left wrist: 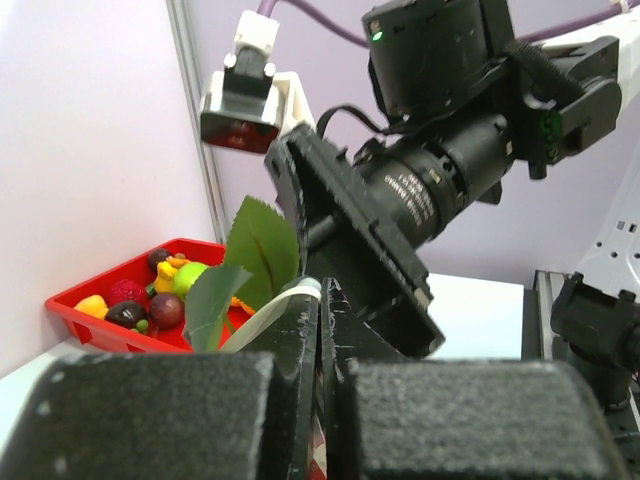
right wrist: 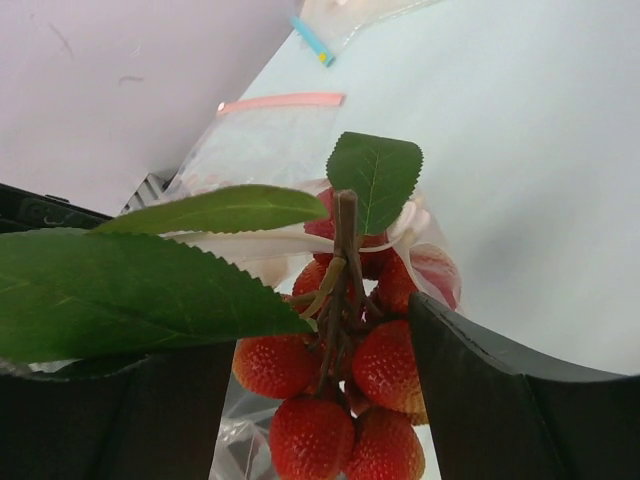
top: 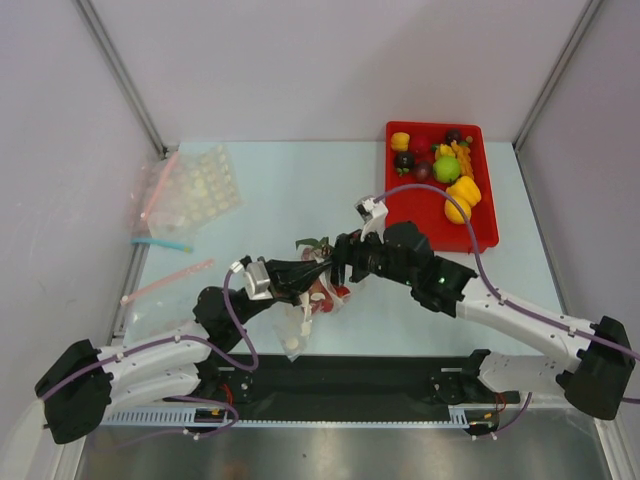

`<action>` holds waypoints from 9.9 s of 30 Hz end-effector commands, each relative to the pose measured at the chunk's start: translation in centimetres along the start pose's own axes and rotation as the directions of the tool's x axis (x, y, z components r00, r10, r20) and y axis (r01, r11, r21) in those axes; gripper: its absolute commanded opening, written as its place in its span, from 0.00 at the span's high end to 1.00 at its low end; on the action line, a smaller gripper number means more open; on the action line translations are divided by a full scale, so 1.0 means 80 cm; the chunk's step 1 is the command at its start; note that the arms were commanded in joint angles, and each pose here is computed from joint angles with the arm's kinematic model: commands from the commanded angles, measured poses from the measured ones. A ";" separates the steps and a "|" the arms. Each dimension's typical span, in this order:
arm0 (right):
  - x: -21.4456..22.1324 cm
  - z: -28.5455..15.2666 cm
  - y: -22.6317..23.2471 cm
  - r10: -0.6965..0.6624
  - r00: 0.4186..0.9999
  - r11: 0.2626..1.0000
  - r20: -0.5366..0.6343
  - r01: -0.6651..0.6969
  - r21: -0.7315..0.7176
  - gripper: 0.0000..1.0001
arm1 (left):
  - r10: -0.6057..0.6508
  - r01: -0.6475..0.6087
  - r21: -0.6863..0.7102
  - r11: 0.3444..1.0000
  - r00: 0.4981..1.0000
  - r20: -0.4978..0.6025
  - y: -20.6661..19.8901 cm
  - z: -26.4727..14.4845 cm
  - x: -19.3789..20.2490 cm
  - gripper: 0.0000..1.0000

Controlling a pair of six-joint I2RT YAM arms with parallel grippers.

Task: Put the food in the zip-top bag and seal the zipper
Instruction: Place the fake fruit in the zipper food storage bag, then adjust the zipper food storage bag at the center of the board, then pick up the fake fruit from the bin, then place the fake fruit in the zipper food storage bag.

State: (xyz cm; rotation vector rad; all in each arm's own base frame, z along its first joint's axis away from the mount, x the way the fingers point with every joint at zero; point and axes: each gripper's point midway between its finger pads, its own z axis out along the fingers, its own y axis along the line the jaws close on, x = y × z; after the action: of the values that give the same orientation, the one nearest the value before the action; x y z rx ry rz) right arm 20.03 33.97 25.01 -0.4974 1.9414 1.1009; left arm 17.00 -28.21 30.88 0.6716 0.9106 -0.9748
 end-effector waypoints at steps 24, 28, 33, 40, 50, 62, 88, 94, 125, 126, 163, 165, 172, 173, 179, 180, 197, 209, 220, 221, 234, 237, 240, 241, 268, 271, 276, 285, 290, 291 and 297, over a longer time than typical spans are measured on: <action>-0.047 -0.058 -0.074 0.090 0.986 0.985 0.141 -0.109 0.131 0.38 | 0.069 -0.062 -0.094 0.994 0.995 0.068 0.020 -0.019 -0.022 1.00; -0.041 -0.050 -0.094 0.143 0.983 0.981 0.113 -0.156 0.115 0.37 | 0.066 -0.059 -0.087 0.994 0.995 0.080 0.018 -0.021 -0.026 1.00; -0.022 -0.030 -0.102 0.179 0.984 0.982 0.018 -0.180 0.060 0.45 | 0.065 -0.058 -0.083 0.995 0.994 0.089 0.016 -0.021 -0.030 1.00; 0.001 -0.003 -0.097 0.213 0.973 0.977 -0.088 -0.215 -0.012 0.50 | 0.065 -0.056 -0.090 0.994 0.993 0.094 0.017 -0.023 -0.033 1.00; 0.016 0.011 -0.076 0.153 0.978 0.984 -0.144 -0.164 -0.069 0.53 | 0.063 -0.054 -0.093 0.994 0.993 0.096 0.018 -0.023 -0.034 1.00; -0.025 -0.024 -0.068 0.045 0.999 0.995 -0.019 -0.043 0.085 1.00 | -0.042 0.030 -0.151 0.988 0.996 -0.077 0.033 0.000 -0.007 1.00; -0.087 -0.108 -0.128 -0.053 0.967 0.821 0.249 -0.099 0.562 1.00 | -0.312 -0.240 -0.517 0.822 0.570 -0.760 0.105 -0.014 0.092 1.00; -0.094 -0.140 -0.179 0.017 0.938 0.758 0.347 -0.238 0.607 1.00 | -0.302 -0.308 -0.598 0.740 0.642 -0.705 0.129 -0.034 0.057 0.96; -0.110 -0.160 -0.151 -0.071 0.880 0.857 0.470 -0.187 0.480 0.39 | -0.356 -0.119 -0.798 0.590 0.849 -0.390 0.163 -0.056 0.048 1.00; -0.111 -0.165 -0.154 -0.071 0.873 0.850 0.483 -0.200 0.487 0.39 | -0.352 -0.108 -0.801 0.589 0.858 -0.375 0.163 -0.058 0.048 1.00; -0.120 -0.193 -0.482 0.053 0.932 0.248 0.358 -0.359 0.900 0.00 | -0.351 0.021 -0.743 0.669 0.890 -0.291 0.139 -0.053 0.039 1.00; -0.118 -0.188 -0.504 0.041 0.953 0.226 0.300 -0.301 0.926 0.00 | -0.350 0.021 -0.741 0.671 0.890 -0.292 0.139 -0.053 0.039 1.00; -0.086 -0.175 -0.563 0.160 0.962 0.203 0.220 -0.250 0.947 0.00 | -0.352 0.022 -0.733 0.680 0.887 -0.300 0.137 -0.049 0.041 1.00; -0.082 -0.176 -0.569 0.179 0.959 0.196 0.221 -0.254 0.947 0.00 | -0.354 0.020 -0.732 0.681 0.884 -0.305 0.137 -0.049 0.044 1.00; -0.047 -0.162 -0.609 0.282 0.941 0.158 0.188 -0.239 0.958 0.00 | -0.354 0.020 -0.729 0.684 0.883 -0.307 0.137 -0.047 0.043 1.00; -0.046 -0.160 -0.611 0.290 0.938 0.161 0.190 -0.243 0.956 0.00 | -0.353 0.018 -0.729 0.685 0.883 -0.310 0.137 -0.047 0.043 1.00; -0.119 -0.175 -0.495 0.075 0.948 0.270 0.310 -0.318 0.909 0.38 | -0.365 0.022 -0.711 0.703 0.869 -0.334 0.132 -0.041 0.052 1.00; -0.173 -0.087 -0.205 -0.142 0.899 0.843 0.415 -0.110 0.526 0.40 | -0.375 0.047 -0.692 0.721 0.866 -0.331 0.125 -0.036 0.047 1.00; -0.147 -0.090 -0.050 -0.314 0.800 0.949 0.511 0.247 0.197 0.42 | -0.391 0.132 -0.577 0.806 0.851 -0.352 0.095 -0.008 0.048 1.00; -0.142 -0.089 -0.038 -0.326 0.797 0.945 0.509 0.282 0.164 0.42 | -0.394 0.140 -0.561 0.816 0.845 -0.362 0.090 -0.005 0.051 1.00; -0.109 -0.043 -0.021 -0.375 0.822 0.924 0.428 0.366 0.108 0.40 | -0.393 0.187 -0.486 0.854 0.843 -0.366 0.071 0.008 0.046 1.00; -0.100 -0.027 -0.031 -0.377 0.837 0.925 0.396 0.359 0.121 0.40 | -0.393 0.189 -0.486 0.853 0.846 -0.361 0.071 0.007 0.044 1.00; -0.089 -0.008 -0.049 -0.380 0.854 0.925 0.355 0.347 0.154 0.38 | -0.391 0.189 -0.491 0.850 0.852 -0.348 0.072 0.005 0.038 1.00; -0.086 -0.002 -0.053 -0.380 0.860 0.925 0.342 0.345 0.159 0.38 | -0.388 0.187 -0.496 0.848 0.856 -0.341 0.073 0.004 0.035 1.00; -0.073 0.033 -0.090 -0.345 0.909 0.924 0.232 0.286 0.256 0.21 | -0.391 0.174 -0.537 0.826 0.862 -0.322 0.082 -0.005 0.032 1.00; -0.075 0.032 -0.090 -0.345 0.908 0.924 0.238 0.284 0.255 0.13 | -0.392 0.172 -0.539 0.825 0.861 -0.325 0.083 -0.005 0.034 1.00; -0.077 0.029 -0.092 -0.341 0.908 0.923 0.244 0.274 0.270 0.00 | -0.396 0.181 -0.529 0.829 0.858 -0.326 0.079 -0.004 0.033 1.00; -0.082 0.023 -0.088 -0.338 0.904 0.926 0.261 0.269 0.266 0.00 | -0.385 0.166 -0.543 0.823 0.865 -0.320 0.084 -0.008 0.030 1.00; -0.081 0.021 -0.089 -0.337 0.904 0.925 0.262 0.266 0.270 0.00 | -0.385 0.158 -0.545 0.823 0.861 -0.332 0.085 -0.006 0.034 1.00; -0.082 0.020 -0.089 -0.337 0.904 0.925 0.264 0.265 0.271 0.00 | -0.386 0.159 -0.544 0.824 0.859 -0.335 0.084 -0.006 0.034 1.00; -0.087 0.014 -0.087 -0.339 0.899 0.925 0.277 0.265 0.273 0.00 | -0.387 0.158 -0.551 0.819 0.861 -0.330 0.086 -0.008 0.035 1.00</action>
State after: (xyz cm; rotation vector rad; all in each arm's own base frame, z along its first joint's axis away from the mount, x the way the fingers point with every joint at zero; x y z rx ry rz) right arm 28.91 31.08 23.21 -0.4987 1.6956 0.6804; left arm 23.66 -25.92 26.23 0.3271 1.7019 -0.7637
